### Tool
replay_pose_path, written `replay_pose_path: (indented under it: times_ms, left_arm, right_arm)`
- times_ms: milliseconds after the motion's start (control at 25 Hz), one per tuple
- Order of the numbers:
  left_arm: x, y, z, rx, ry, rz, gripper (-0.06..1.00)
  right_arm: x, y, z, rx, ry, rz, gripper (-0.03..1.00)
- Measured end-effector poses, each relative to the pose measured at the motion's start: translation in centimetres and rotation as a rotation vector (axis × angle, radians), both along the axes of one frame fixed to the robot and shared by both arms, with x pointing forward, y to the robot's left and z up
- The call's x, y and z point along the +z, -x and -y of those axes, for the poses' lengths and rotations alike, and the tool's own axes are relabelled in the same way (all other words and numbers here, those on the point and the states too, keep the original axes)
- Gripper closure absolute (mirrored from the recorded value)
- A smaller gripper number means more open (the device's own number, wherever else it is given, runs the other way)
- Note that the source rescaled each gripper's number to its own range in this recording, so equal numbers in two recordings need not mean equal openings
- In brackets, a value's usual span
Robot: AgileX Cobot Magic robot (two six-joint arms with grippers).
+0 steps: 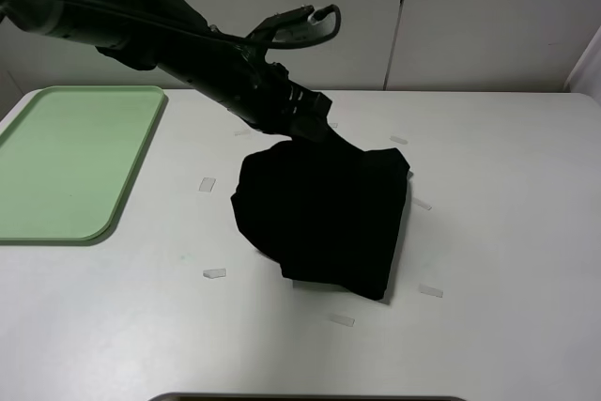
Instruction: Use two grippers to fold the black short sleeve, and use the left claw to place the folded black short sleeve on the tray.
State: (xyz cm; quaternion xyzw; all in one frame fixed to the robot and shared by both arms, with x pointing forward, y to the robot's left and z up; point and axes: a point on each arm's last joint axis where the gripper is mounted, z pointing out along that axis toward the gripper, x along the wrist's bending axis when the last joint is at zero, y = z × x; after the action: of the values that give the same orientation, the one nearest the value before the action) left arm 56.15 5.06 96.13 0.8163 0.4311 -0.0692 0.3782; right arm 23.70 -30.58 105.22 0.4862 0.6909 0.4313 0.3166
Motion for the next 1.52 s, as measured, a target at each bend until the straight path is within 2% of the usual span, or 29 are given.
replay_pose_path:
  times_ms: [240,480,800,1240,1360,1480,1520]
  left_arm:
    - [0.1,2.0,3.3,-0.032,-0.009,0.079,0.94]
    - [-0.3,3.2,5.6,-0.022,-0.022,0.157,0.94]
    - [-4.1,5.2,8.3,-0.058,-0.079,0.144,0.94]
    - [-4.3,7.8,10.7,-0.087,-0.074,0.187,0.94]
    - [-4.3,8.0,10.9,-0.101,-0.077,0.202,0.87]
    - [-4.3,8.4,11.1,-0.131,-0.084,0.223,0.63]
    - [-4.3,8.6,11.3,-0.143,-0.086,0.231,0.51]
  right_arm:
    - [0.0,0.0,0.0,0.000,0.000,0.000,-0.03]
    - [0.0,0.0,0.0,0.000,0.000,0.000,-0.03]
    - [0.0,0.0,0.0,0.000,0.000,0.000,-0.03]
    - [0.0,0.0,0.0,0.000,0.000,0.000,-0.03]
    - [0.0,0.0,0.0,0.000,0.000,0.000,-0.03]
    - [0.0,0.0,0.0,0.000,0.000,0.001,-0.03]
    - [0.0,0.0,0.0,0.000,0.000,0.001,-0.03]
